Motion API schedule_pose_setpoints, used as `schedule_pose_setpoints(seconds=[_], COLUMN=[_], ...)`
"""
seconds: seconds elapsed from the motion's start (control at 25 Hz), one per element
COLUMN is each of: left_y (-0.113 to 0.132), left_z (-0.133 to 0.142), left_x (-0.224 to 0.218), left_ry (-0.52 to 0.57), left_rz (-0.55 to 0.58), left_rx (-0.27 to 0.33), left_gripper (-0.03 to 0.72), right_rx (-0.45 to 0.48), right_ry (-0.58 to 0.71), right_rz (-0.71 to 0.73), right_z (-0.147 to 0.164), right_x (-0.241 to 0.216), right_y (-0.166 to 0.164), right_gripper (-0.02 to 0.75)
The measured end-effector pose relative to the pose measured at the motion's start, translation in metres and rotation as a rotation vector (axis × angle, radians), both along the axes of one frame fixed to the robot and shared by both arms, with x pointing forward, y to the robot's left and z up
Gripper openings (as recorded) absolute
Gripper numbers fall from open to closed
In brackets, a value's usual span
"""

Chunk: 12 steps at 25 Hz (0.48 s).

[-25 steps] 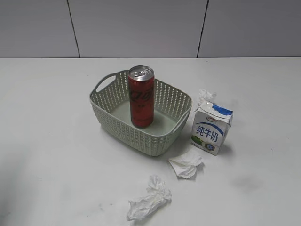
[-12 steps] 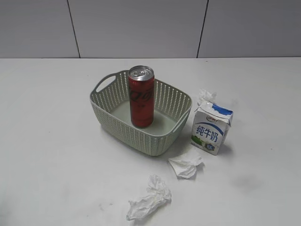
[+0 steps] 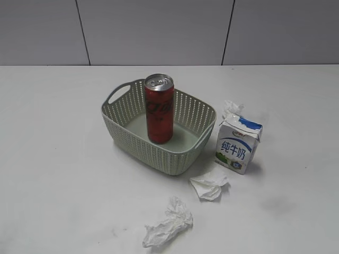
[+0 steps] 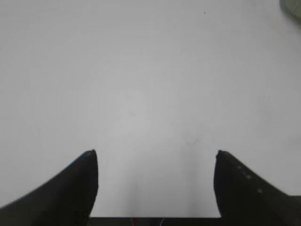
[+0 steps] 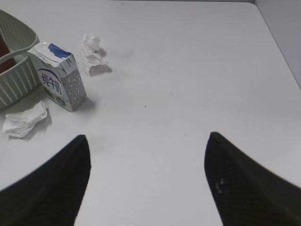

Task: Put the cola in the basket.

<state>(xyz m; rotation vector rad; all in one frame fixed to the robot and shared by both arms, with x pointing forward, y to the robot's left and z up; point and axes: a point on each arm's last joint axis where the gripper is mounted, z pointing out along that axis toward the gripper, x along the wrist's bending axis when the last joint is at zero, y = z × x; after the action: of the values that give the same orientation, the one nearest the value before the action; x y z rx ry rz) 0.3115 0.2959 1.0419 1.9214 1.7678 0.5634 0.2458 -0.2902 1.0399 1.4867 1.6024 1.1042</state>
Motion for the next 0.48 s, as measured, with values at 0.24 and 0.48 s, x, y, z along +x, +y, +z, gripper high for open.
schedule_pose_setpoints(seconds=[0.24,0.48], left_y=[0.0,0.0], left_z=[0.006,0.013], left_x=[-0.019,-0.045], left_ry=[-0.116,-0.287], left_rz=[0.0,-0.001], left_rx=[0.0,0.0], left_gripper=[0.578,0.577], right_rx=[0.0,0.0], right_ry=[0.0,0.0], right_rz=[0.0,0.0], right_z=[0.0,0.0], right_x=[0.0,0.0], right_y=[0.0,0.0], right_gripper=[0.572,0.572])
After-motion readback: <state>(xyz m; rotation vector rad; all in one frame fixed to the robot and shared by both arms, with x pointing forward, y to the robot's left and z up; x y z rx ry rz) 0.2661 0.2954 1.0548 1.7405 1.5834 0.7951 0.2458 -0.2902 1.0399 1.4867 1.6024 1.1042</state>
